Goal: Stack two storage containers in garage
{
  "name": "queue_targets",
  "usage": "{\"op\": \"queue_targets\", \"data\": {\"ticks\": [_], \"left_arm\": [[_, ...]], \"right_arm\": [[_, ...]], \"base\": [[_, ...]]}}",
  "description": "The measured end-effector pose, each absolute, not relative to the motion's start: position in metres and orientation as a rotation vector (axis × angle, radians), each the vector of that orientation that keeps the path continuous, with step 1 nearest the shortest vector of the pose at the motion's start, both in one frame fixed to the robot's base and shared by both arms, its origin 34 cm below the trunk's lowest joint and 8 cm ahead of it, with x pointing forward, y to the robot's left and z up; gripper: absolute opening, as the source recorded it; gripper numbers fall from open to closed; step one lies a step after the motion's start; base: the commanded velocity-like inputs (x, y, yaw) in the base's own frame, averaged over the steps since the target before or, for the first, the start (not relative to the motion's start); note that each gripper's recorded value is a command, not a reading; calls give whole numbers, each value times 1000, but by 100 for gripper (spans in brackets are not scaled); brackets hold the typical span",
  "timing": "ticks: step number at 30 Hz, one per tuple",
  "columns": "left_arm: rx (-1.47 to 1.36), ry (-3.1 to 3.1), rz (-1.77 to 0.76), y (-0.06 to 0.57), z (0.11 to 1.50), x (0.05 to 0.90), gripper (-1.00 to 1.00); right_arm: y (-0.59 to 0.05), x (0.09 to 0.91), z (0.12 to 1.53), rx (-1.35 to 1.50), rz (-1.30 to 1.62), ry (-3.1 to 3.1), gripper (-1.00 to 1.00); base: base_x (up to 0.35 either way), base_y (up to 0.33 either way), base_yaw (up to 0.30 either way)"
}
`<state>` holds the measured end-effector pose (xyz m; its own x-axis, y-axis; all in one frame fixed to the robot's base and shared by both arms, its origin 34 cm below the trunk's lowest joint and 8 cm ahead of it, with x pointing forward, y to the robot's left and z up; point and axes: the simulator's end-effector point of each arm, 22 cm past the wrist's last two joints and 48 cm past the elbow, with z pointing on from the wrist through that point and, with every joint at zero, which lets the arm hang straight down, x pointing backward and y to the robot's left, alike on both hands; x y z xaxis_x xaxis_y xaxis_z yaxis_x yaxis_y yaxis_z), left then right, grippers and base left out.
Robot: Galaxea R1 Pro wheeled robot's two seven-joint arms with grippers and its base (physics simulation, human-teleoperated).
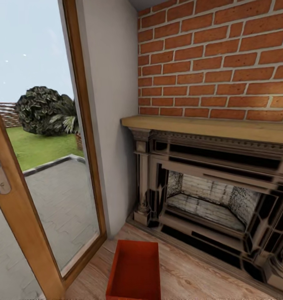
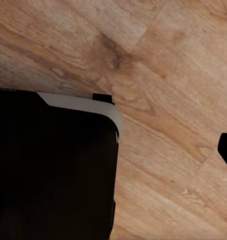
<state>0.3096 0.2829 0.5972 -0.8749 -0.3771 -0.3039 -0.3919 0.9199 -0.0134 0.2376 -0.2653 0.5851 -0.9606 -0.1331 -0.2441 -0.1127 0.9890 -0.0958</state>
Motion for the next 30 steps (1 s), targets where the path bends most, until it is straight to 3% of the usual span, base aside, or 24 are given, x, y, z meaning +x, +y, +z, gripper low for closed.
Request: {"op": "queue_targets", "data": {"ticks": [30], "left_arm": [[-576,2824,84,283,589,292,100]], "right_arm": [[-265,220,580,-186,-114,2929,100]], "base": [[0,0,0]]}}
